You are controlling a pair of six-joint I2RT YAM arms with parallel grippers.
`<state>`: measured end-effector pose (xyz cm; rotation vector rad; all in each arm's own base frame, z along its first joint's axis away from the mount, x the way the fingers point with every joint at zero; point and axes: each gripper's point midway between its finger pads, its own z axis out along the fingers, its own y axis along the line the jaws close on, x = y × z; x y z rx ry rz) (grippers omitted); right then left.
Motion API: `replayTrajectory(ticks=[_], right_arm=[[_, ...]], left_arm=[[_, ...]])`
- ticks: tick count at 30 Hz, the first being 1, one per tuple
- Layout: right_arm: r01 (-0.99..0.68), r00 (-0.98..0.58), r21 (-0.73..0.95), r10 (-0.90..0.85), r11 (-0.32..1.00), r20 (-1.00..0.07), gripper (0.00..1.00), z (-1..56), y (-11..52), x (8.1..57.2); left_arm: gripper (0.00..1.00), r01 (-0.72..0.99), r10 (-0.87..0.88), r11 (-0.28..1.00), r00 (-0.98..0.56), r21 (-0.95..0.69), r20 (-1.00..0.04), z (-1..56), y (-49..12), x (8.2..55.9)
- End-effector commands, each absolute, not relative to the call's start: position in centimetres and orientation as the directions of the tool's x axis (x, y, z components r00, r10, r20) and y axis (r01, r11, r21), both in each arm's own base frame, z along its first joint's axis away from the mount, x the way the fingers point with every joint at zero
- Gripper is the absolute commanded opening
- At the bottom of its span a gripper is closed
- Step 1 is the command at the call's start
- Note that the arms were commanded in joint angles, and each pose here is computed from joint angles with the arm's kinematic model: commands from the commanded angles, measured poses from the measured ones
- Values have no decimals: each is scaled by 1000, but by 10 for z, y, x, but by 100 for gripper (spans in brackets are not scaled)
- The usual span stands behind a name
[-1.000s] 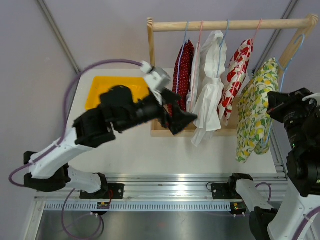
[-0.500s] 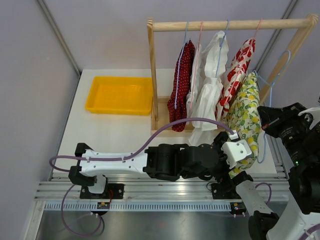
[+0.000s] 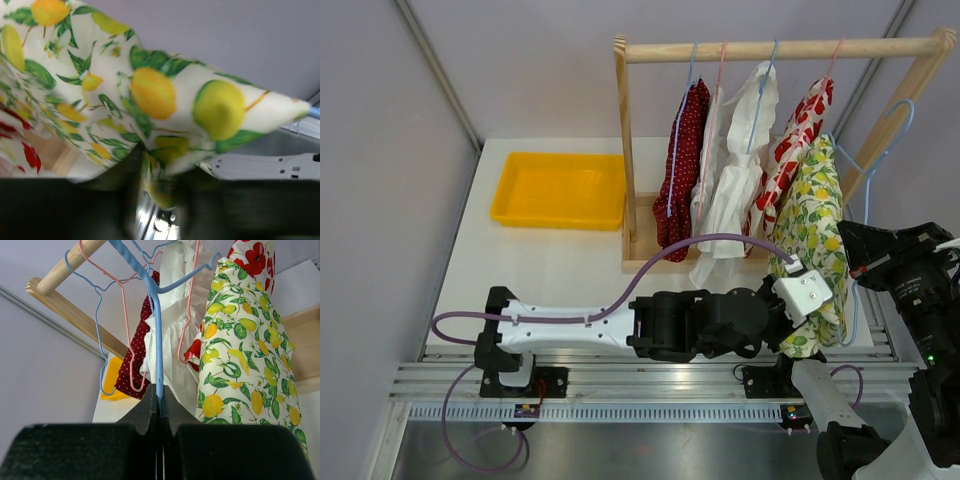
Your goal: Remove the skirt from the hanger
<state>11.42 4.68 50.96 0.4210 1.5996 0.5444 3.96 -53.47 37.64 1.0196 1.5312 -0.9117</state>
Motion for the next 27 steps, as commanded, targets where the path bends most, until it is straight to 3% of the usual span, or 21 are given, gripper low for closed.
replayTrajectory(ticks=[1,5,9,13,16,20,27], right_arm=[[-104,-59,569,566,816,-822,0,530,50,119],[-65,-5,546,547,835,-837,0,541,39,119],[15,54,525,523,851,-850,0,552,19,133],[53,81,520,515,853,-853,0,560,9,154],[70,76,516,512,853,-856,0,558,4,178],[122,57,501,498,857,-865,0,541,-7,213],[182,61,485,482,855,-874,0,520,-25,289]], left_arm=[[0,948,5,301,-105,-99,-994,404,-542,35],[0,961,19,233,-160,-151,-987,387,-538,12],[0,964,147,190,-218,-189,-965,325,-522,-28],[0,964,346,176,-251,-200,-904,227,-485,-85],[0,950,408,214,-297,-226,-863,191,-455,-110],[0,896,433,420,-340,-147,-835,167,-406,-83],[0,797,383,602,-348,-55,-856,208,-336,-30]])
